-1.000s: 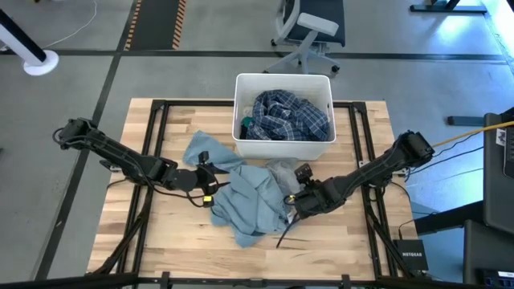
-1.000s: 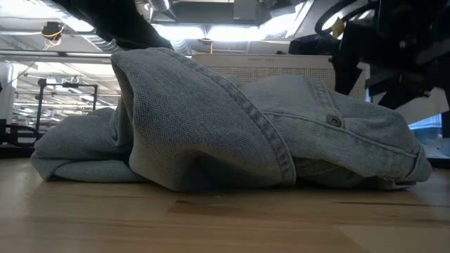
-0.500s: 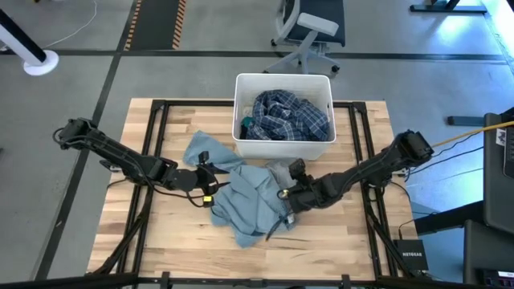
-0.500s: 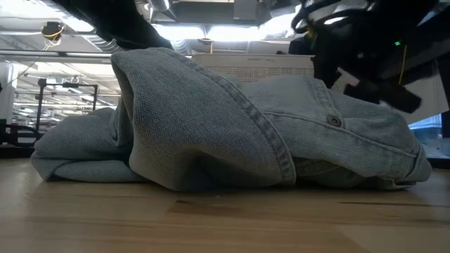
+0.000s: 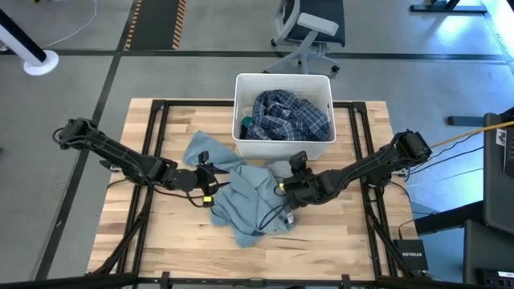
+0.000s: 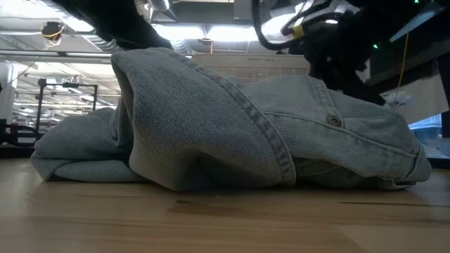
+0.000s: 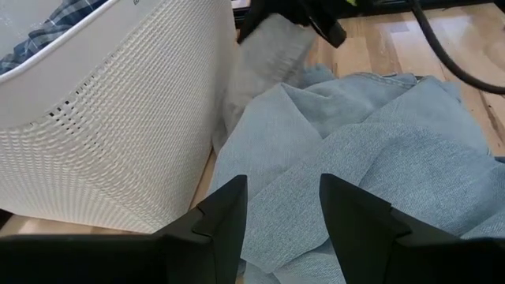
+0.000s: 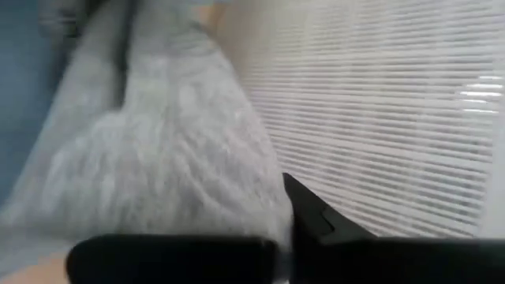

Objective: Sort clothes
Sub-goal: Put the gray underwear into the white laundry bin

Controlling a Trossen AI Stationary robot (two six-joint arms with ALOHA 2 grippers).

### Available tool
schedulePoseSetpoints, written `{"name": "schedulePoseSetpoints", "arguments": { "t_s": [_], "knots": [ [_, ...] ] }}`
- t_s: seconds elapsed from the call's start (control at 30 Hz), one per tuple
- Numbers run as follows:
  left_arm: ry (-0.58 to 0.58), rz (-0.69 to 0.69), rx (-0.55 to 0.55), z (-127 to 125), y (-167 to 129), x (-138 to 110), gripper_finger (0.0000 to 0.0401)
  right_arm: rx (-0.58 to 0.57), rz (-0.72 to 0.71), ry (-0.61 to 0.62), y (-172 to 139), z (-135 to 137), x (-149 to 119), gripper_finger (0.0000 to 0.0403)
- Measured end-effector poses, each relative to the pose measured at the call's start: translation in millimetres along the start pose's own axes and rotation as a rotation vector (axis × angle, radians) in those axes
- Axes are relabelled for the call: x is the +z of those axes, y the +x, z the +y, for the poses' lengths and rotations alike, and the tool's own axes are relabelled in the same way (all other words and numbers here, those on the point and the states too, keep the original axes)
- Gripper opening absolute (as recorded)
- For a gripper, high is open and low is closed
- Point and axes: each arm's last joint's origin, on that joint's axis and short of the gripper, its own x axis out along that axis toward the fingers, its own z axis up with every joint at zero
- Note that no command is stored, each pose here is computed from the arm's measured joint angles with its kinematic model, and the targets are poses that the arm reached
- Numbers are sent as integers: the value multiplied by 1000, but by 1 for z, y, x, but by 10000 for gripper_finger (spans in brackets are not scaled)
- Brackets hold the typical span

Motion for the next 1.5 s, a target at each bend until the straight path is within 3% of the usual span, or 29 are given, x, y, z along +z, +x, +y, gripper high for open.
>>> {"name": "schedulePoseSetpoints", "arguments": {
  "t_s": [0.13,0.3,0.87,1.1,1.5],
  "knots": [
    [2,0,0,0,0,0,155,-139,-17,-32,-18,-9,9,11],
    [2,0,0,0,0,0,155,-231,-36,-52,-52,-38,23,6],
    [2,0,0,0,0,0,155,-414,-58,-66,-127,-157,43,12],
    [2,0,0,0,0,0,155,-423,32,-42,-114,-207,32,13],
    [2,0,0,0,0,0,155,-332,31,106,-45,-275,3,14]
  ]
}}
